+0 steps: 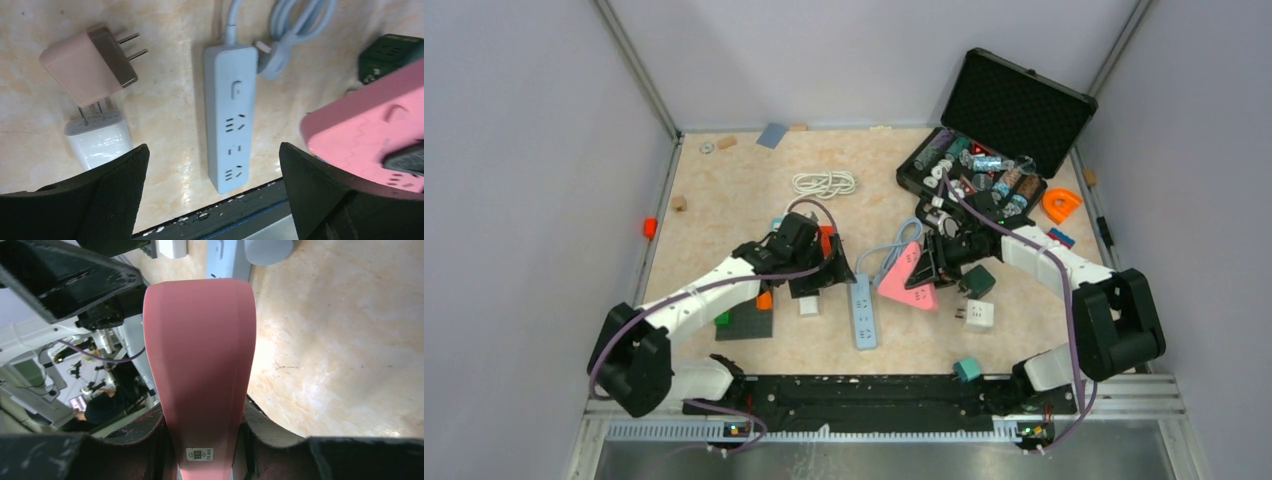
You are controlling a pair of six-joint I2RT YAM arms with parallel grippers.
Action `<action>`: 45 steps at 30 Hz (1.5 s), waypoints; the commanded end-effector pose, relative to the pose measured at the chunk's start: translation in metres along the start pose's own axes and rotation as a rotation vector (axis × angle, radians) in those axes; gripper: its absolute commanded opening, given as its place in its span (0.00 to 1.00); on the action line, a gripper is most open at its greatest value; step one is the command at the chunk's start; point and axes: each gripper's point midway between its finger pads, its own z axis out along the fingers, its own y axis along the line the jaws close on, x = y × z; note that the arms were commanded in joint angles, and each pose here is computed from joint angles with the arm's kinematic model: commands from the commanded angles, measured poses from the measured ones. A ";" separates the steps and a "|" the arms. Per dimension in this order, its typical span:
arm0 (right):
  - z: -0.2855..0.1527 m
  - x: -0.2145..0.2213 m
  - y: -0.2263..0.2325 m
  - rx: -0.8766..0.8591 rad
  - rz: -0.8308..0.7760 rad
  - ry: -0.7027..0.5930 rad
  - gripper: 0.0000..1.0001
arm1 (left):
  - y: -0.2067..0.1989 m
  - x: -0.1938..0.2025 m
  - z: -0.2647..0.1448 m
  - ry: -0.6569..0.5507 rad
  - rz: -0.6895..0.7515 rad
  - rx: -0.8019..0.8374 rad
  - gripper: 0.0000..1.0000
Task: Insert the plug
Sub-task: Insert the plug into the socket.
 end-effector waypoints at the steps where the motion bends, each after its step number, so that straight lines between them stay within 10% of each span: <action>1: -0.007 -0.019 0.043 -0.159 -0.058 -0.014 0.00 | -0.032 -0.024 -0.029 -0.145 0.052 0.165 0.99; 16: -0.005 -0.023 0.064 -0.322 0.000 0.011 0.00 | -0.090 -0.049 -0.107 -0.466 0.031 0.639 0.99; 45: 0.040 -0.014 0.054 -0.429 -0.085 -0.016 0.00 | -0.099 -0.044 -0.105 -0.402 -0.077 0.712 0.99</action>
